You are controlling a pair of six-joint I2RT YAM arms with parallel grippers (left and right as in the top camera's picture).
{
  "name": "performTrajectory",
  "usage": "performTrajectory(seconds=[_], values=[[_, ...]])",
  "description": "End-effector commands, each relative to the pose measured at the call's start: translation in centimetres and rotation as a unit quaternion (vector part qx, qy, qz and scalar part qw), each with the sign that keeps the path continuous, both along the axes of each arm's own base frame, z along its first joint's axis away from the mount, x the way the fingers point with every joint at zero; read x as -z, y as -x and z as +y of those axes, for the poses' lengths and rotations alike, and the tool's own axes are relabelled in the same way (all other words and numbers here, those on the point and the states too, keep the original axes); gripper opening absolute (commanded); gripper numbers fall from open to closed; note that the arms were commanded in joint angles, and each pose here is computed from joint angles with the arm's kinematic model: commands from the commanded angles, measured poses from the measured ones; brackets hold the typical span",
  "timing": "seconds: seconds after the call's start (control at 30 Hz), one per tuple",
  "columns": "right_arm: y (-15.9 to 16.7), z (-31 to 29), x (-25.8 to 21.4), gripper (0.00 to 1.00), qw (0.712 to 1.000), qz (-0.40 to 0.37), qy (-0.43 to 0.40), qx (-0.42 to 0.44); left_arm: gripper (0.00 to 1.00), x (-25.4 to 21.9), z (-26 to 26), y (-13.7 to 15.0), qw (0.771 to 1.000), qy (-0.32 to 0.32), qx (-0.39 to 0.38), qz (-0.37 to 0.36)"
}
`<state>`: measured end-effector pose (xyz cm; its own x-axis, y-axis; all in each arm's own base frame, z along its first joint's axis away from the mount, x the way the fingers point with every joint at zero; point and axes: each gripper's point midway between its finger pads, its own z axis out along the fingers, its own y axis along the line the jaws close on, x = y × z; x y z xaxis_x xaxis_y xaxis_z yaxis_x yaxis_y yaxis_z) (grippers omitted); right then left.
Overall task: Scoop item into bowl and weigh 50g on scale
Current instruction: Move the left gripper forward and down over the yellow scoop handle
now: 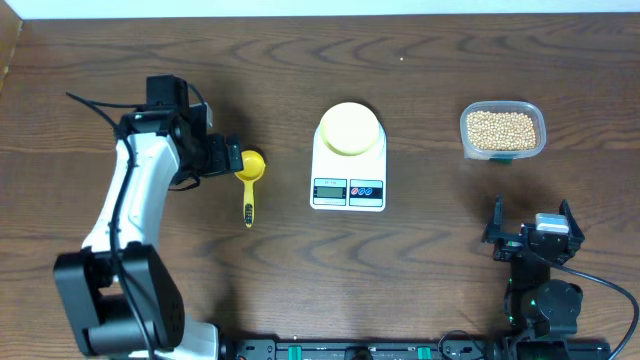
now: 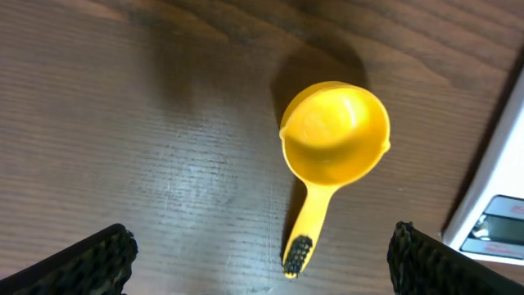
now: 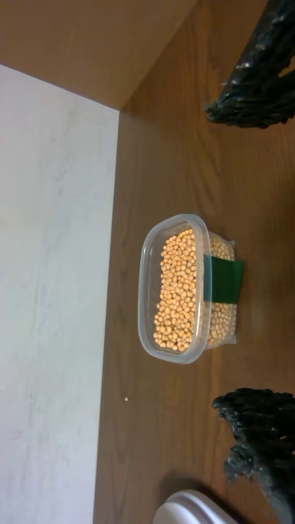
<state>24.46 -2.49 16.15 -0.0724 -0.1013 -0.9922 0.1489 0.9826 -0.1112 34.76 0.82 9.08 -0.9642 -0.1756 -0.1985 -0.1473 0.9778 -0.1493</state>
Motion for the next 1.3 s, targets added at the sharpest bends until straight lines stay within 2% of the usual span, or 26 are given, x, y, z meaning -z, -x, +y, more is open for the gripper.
performTrajectory(seconds=[0.0,0.9,1.27], values=[[0.1,-0.2,0.0,0.99,1.000,-0.001,-0.005,0.006,1.00,0.5,0.1,-1.0,1.000,0.003,0.005,-0.002],[0.1,-0.2,0.0,0.99,1.000,-0.001,-0.005,0.006,1.00,0.8,-0.4,-2.9,0.999,-0.008,0.035,-0.035],[0.1,-0.2,0.0,0.99,1.000,-0.001,-0.005,0.006,1.00,3.8,-0.3,-3.0,0.999,-0.028,0.040,-0.001]])
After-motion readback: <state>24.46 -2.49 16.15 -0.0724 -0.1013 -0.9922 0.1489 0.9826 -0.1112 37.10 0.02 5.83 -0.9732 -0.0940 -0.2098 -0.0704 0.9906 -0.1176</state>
